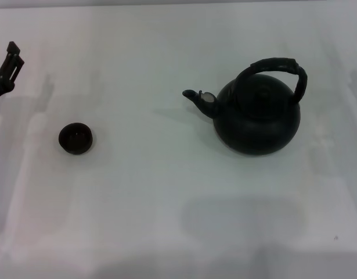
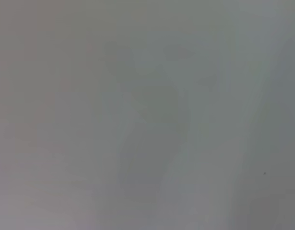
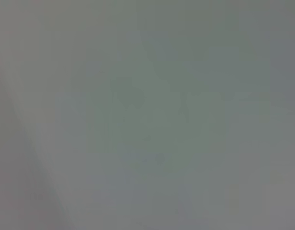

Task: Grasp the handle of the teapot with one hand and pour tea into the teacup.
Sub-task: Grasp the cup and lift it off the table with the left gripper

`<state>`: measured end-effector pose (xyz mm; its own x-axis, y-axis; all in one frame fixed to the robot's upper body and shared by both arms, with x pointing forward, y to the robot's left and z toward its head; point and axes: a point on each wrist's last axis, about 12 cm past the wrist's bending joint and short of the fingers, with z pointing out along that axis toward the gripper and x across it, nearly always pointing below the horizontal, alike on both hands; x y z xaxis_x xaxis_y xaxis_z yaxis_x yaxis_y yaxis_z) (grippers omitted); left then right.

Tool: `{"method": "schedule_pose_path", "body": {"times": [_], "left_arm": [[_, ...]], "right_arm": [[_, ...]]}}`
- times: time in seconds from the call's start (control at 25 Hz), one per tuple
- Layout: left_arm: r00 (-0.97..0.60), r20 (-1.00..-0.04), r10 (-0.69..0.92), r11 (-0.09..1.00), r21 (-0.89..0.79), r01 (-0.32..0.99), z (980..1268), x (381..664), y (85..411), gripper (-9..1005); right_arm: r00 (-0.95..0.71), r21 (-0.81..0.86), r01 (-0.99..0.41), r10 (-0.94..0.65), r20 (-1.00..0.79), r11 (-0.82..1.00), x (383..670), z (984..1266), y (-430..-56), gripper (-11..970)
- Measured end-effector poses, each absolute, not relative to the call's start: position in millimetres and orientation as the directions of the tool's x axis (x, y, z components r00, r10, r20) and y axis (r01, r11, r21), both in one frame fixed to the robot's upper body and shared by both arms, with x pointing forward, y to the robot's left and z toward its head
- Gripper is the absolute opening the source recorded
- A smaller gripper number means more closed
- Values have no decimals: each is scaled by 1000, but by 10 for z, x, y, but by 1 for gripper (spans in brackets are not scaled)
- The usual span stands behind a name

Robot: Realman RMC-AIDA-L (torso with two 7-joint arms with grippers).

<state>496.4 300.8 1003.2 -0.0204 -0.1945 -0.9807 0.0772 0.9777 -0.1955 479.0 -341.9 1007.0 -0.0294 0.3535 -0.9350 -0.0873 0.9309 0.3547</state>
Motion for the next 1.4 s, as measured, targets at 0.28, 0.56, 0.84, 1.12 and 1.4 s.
{"method": "schedule_pose_path", "body": {"times": [0.28,0.56,0.84,1.12,1.4], "left_arm": [[-20,-981,-192,978,-193,76,10031,4962,3014,861],[-19,-981,-193,978,-194,78,10035,4968,3010,861],[15,-981,-195,978,-193,82,10063,4929,3026,861],[31,-984,-177,976,-172,133,10038,4742,3014,862],[-11,-990,-144,964,-142,223,9935,4436,2963,862]], "right_arm": [[-25,353,-85,353,-935,932,4797,10077,-3428,826],[-21,350,-85,350,-937,933,4806,10086,-3439,826],[-18,348,-87,348,-937,933,4814,10092,-3441,827],[-15,332,-77,332,-943,940,4881,10117,-3483,827],[-2,314,-67,315,-949,947,5001,10169,-3512,828]]}}
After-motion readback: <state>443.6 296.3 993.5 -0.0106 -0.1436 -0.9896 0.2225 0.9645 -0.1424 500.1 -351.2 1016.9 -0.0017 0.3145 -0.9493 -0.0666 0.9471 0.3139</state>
